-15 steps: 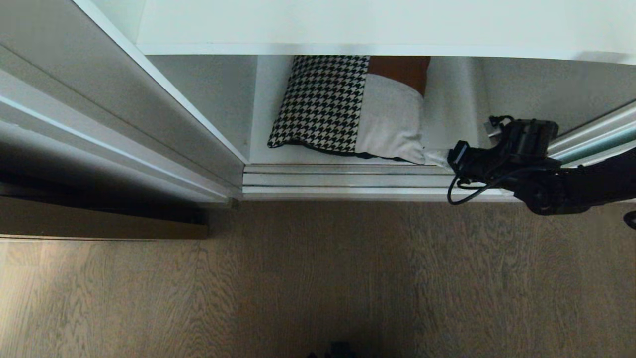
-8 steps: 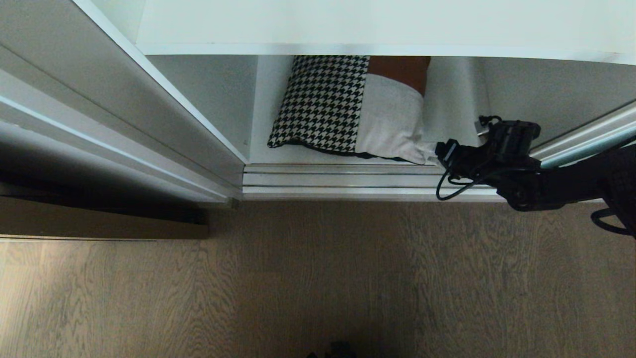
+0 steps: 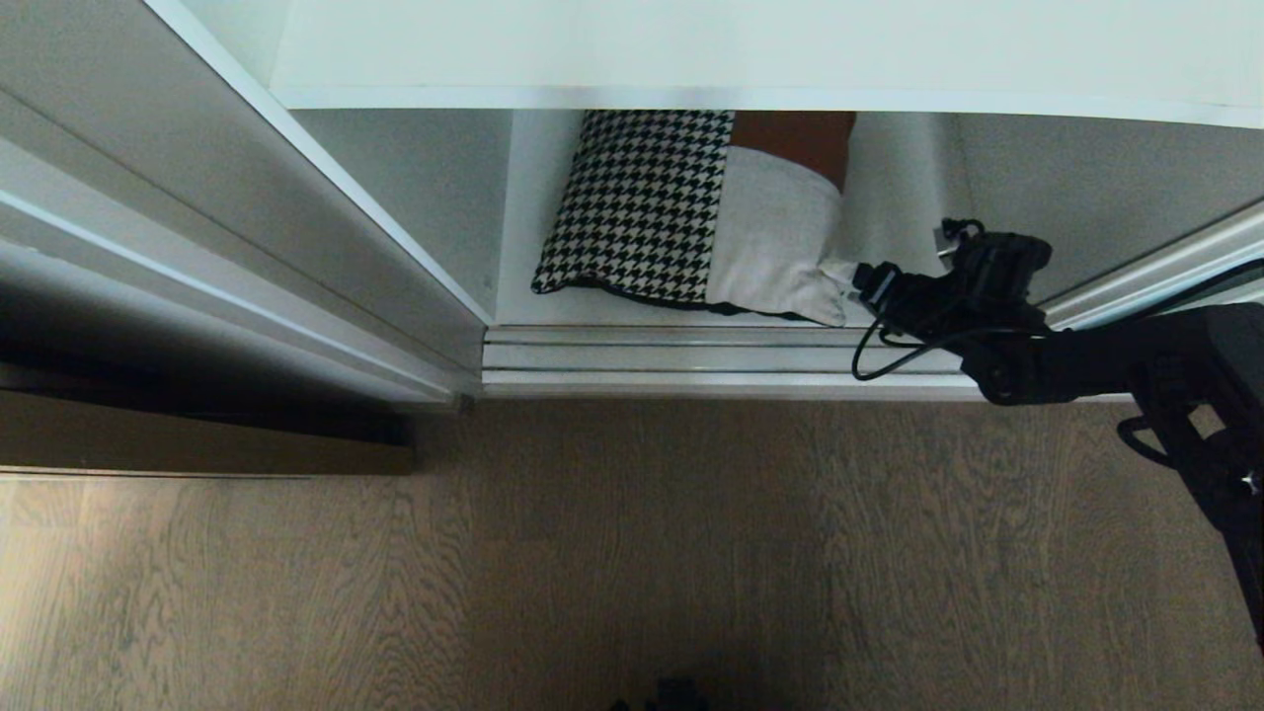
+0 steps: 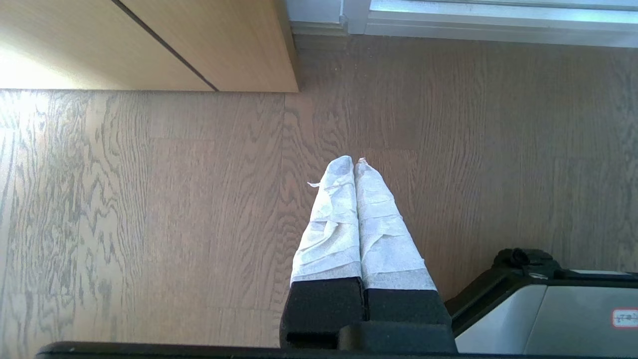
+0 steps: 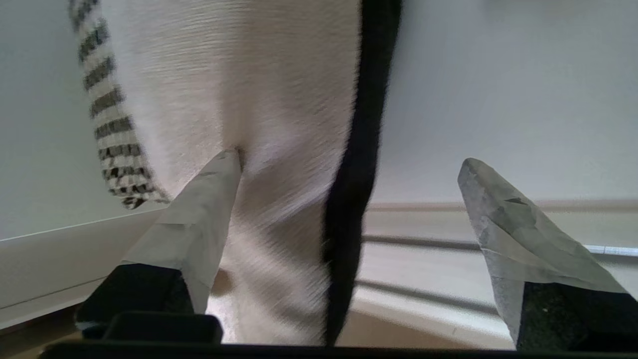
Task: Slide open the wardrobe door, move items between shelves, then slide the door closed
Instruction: Place the pillow on the higher shelf
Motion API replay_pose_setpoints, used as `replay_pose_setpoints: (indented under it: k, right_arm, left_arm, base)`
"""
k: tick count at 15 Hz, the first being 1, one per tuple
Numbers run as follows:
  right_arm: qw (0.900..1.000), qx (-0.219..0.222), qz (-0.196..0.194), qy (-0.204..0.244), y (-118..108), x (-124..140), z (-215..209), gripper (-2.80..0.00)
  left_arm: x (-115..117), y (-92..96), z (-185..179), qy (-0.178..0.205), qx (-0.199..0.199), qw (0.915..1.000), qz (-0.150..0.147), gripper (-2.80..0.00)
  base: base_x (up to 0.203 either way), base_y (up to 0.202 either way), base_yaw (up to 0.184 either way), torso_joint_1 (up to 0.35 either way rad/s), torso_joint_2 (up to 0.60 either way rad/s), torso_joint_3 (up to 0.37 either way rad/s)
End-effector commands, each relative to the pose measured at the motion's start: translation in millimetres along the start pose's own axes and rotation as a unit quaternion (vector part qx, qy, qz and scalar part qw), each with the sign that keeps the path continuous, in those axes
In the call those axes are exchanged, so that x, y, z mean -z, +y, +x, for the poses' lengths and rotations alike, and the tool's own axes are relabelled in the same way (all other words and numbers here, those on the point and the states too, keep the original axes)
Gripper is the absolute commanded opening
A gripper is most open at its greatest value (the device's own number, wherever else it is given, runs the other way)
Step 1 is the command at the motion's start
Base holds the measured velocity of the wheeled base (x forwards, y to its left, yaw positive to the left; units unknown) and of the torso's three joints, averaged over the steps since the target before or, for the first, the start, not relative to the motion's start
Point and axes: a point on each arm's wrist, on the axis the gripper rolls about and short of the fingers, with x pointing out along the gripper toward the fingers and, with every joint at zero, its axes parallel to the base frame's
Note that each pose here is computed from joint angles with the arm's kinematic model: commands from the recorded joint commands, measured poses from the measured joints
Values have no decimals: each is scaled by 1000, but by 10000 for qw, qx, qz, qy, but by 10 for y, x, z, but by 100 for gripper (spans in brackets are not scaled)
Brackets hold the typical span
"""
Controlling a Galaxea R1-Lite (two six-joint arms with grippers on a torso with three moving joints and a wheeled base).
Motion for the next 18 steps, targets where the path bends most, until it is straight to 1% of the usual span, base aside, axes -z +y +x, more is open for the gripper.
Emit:
replay_pose_setpoints:
  k: [1, 4, 8, 11, 13, 16, 18]
  right_arm:
    - [10000, 6, 23, 17, -159, 108, 98, 0]
    - [9999, 49, -112, 35, -280, 189, 130, 0]
    - [9999, 54, -123, 26, -306, 191, 126, 0]
    - [9994, -124, -233, -236, -261, 90, 98, 0]
    - [9991, -189, -257, -280, -200, 41, 87, 0]
    - [9986, -295, -304, -309, -148, 41, 101, 0]
    - [9988, -328, -224, -279, -136, 84, 125, 0]
  left_arm:
    - [4, 0, 1, 8, -2, 10000, -2, -280]
    - [4, 0, 2, 12, -2, 10000, -2, -280]
    - [4, 0, 2, 15, -2, 10000, -2, -280]
    - [4, 0, 2, 14, 1, 10000, -2, -280]
    - [4, 0, 2, 15, 4, 10000, -2, -280]
    - [4, 0, 1, 8, 4, 10000, -2, -280]
    - [4, 0, 2, 15, -2, 10000, -2, -280]
  base:
    - [0, 0, 0, 0, 0, 0]
    - [0, 0, 0, 0, 0, 0]
    - [0, 0, 0, 0, 0, 0]
    - [0, 0, 0, 0, 0, 0]
    - [0, 0, 0, 0, 0, 0]
    - [0, 0, 0, 0, 0, 0]
    - [0, 0, 0, 0, 0, 0]
